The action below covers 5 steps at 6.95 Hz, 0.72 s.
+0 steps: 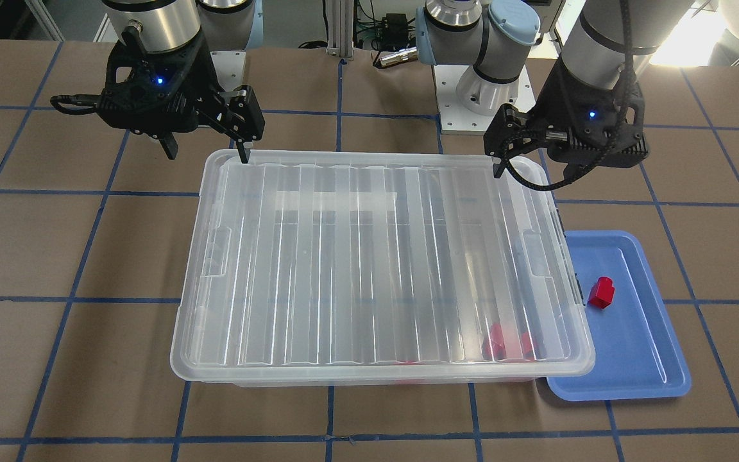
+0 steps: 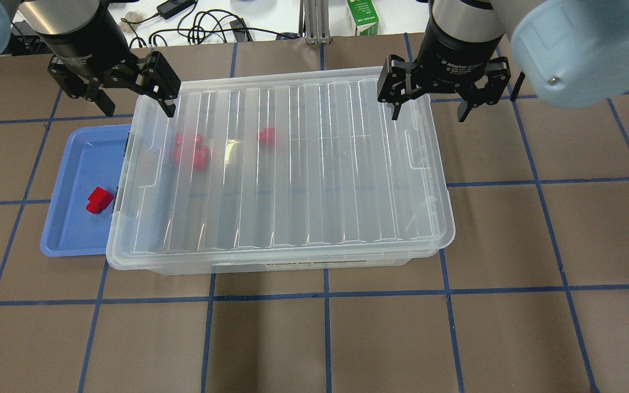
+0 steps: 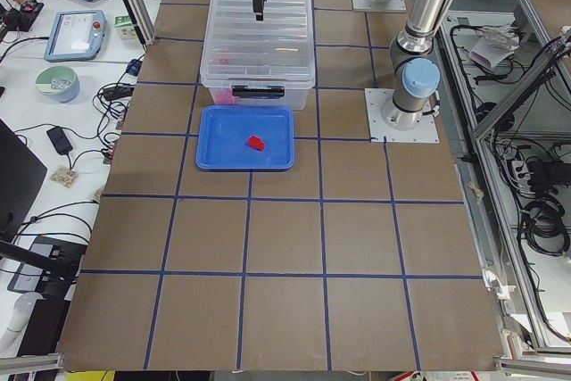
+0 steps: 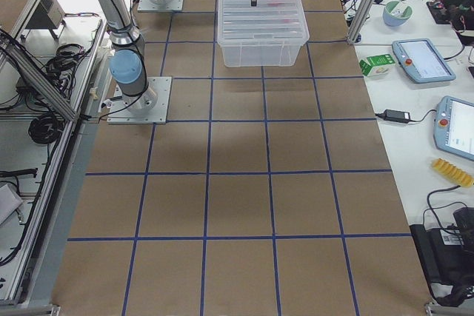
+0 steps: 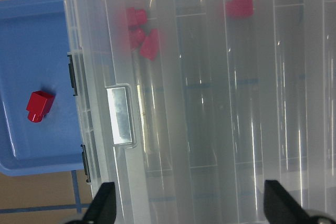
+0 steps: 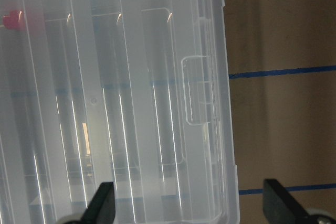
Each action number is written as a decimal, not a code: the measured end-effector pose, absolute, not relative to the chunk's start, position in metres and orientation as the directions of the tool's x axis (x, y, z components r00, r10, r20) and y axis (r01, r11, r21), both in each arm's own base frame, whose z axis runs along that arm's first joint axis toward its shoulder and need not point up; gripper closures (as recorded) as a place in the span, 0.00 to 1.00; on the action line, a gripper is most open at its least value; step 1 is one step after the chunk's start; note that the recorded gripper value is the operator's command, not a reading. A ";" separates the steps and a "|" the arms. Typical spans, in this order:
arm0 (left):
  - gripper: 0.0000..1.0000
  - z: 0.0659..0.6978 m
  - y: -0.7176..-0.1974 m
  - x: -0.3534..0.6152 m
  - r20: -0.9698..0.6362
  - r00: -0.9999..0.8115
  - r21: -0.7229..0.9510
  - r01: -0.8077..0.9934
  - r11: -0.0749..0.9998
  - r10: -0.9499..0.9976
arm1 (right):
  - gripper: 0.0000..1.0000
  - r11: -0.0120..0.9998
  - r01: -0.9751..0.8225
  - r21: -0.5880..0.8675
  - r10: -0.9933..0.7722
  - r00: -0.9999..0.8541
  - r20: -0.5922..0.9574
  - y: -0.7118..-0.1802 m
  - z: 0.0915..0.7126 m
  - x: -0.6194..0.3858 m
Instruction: Place red block in blue tray from box
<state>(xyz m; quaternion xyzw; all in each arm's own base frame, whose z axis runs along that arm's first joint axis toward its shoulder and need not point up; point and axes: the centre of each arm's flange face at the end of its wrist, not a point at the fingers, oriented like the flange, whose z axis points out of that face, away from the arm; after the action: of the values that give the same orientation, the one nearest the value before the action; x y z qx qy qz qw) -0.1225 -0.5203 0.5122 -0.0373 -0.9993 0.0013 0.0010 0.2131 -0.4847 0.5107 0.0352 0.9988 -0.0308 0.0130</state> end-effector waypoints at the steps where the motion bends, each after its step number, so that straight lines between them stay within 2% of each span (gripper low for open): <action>1: 0.00 0.511 -0.519 -0.122 -0.001 -0.997 0.000 0.078 0.997 0.078 | 0.00 0.996 0.071 -0.061 0.069 -0.997 -0.028 -0.485 0.511 0.213; 5: 0.00 0.486 -0.528 -0.086 0.016 -0.999 0.040 0.048 0.998 0.048 | 0.00 0.995 0.071 -0.064 0.069 -0.997 -0.030 -0.484 0.513 0.213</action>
<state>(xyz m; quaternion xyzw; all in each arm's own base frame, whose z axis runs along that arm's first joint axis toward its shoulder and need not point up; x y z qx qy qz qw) -0.0857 -0.5275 0.4858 -0.0240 -0.9995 -0.0203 0.0076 0.2131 -0.4842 0.5129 0.0352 0.9988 -0.0327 0.0137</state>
